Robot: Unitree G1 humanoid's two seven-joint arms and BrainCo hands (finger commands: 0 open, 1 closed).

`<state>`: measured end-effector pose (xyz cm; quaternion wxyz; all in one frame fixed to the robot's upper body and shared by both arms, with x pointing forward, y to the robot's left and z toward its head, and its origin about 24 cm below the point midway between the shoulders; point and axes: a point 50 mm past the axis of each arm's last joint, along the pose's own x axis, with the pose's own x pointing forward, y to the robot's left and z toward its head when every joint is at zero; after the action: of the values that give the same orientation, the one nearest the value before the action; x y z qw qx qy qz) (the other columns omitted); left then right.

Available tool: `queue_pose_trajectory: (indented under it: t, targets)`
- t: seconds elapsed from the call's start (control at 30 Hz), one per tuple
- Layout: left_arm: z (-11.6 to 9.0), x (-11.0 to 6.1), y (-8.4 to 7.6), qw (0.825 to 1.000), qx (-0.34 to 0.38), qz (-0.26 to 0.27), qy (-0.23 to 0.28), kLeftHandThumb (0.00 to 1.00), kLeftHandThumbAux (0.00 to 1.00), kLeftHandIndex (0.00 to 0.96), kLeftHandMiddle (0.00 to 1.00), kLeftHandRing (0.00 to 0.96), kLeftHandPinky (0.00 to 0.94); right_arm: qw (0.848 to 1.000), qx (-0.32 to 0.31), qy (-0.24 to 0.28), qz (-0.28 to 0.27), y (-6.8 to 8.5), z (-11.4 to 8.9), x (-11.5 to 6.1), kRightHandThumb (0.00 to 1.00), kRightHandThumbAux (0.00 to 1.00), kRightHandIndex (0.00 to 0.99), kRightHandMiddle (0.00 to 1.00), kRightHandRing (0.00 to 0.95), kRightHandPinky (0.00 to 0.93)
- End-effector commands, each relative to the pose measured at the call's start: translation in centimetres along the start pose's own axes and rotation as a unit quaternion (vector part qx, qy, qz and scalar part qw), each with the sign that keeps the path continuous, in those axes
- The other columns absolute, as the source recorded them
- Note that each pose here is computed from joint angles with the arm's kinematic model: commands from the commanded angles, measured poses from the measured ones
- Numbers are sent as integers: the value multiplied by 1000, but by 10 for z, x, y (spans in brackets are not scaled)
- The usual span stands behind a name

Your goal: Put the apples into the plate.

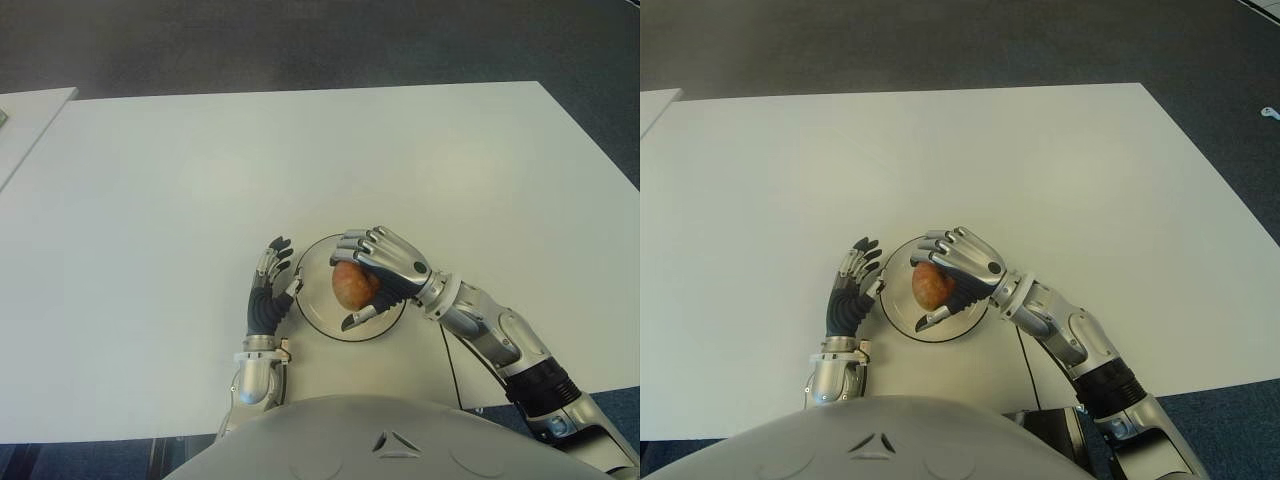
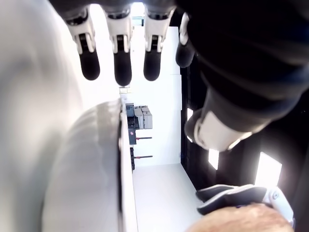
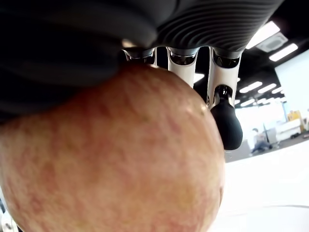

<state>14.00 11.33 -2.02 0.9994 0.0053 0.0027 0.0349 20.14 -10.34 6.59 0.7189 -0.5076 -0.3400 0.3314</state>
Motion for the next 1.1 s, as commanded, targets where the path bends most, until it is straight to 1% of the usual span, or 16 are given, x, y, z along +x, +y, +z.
queue_pose_trajectory:
  t: [0.03, 0.13, 0.33, 0.4, 0.43, 0.47, 0.5, 0.53, 0.57, 0.63, 0.67, 0.7, 0.73, 0.77, 0.9, 1.1]
  targets:
    - [0, -2, -14, 999, -26, 17, 24, 145, 739, 136, 188, 220, 260, 1000, -2, -6, 15, 7, 0, 0, 711, 715, 440, 848, 840, 835]
    - [3, -2, -16, 999, -33, 22, 27, 144, 728, 130, 198, 233, 275, 1000, -3, -5, 17, 11, -1, 0, 710, 715, 440, 856, 851, 844]
    - [4, -3, -15, 998, -34, 25, 38, 137, 716, 123, 205, 239, 270, 1000, -8, 0, 11, 12, -2, 0, 710, 716, 440, 862, 857, 845]
    - [5, -3, -15, 998, -32, 24, 38, 134, 718, 122, 206, 238, 268, 1000, -12, -1, 8, 11, -3, 0, 710, 716, 440, 853, 844, 800]
    - [5, -3, -15, 999, -31, 24, 38, 132, 718, 121, 206, 236, 259, 1000, -14, -2, 6, 10, -3, 0, 709, 715, 440, 821, 799, 730]
    - [5, -3, -15, 999, -29, 24, 39, 132, 719, 121, 206, 235, 256, 1000, -17, -1, 8, 10, -4, 0, 708, 715, 440, 810, 782, 706]
    - [5, -3, -14, 999, -27, 24, 40, 133, 720, 119, 203, 231, 243, 1000, -19, -1, 9, 10, -4, 0, 698, 717, 433, 696, 656, 591]
    - [5, -3, -14, 999, -26, 24, 42, 134, 721, 118, 201, 228, 235, 1000, -22, 2, 13, 9, -4, 0, 691, 717, 429, 623, 574, 516]
    - [5, -2, -14, 999, -24, 23, 43, 137, 725, 118, 198, 224, 231, 1000, -25, 4, 16, 9, -5, 0, 685, 718, 422, 499, 452, 414]
    - [5, -2, -14, 998, -23, 23, 44, 141, 727, 118, 196, 220, 227, 999, -30, 8, 21, 9, -5, 0, 680, 719, 417, 391, 344, 324]
    - [4, -2, -14, 998, -24, 23, 45, 143, 729, 118, 194, 218, 225, 999, -38, 11, 29, 9, -6, 0, 540, 646, 363, 308, 261, 250]
    - [4, -2, -14, 998, -24, 23, 46, 144, 730, 120, 191, 215, 225, 998, -43, 13, 34, 9, -6, 0, 429, 591, 278, 218, 171, 162]
    - [4, -2, -14, 998, -24, 23, 46, 145, 730, 121, 190, 214, 225, 997, -53, 17, 45, 9, -6, 0, 389, 572, 248, 185, 139, 131]
    - [4, -2, -14, 998, -24, 23, 47, 146, 728, 120, 185, 210, 224, 997, -58, 20, 52, 9, -6, 0, 312, 534, 172, 119, 88, 83]
    - [3, -1, -13, 998, -20, 24, 48, 145, 711, 110, 175, 205, 239, 994, -69, 25, 75, 8, -7, 0, 172, 466, 40, 25, 18, 17]
    - [4, -2, -13, 998, -23, 25, 44, 158, 688, 104, 170, 205, 250, 994, -69, 26, 85, 8, -7, 0, 122, 437, 4, 2, 1, 1]
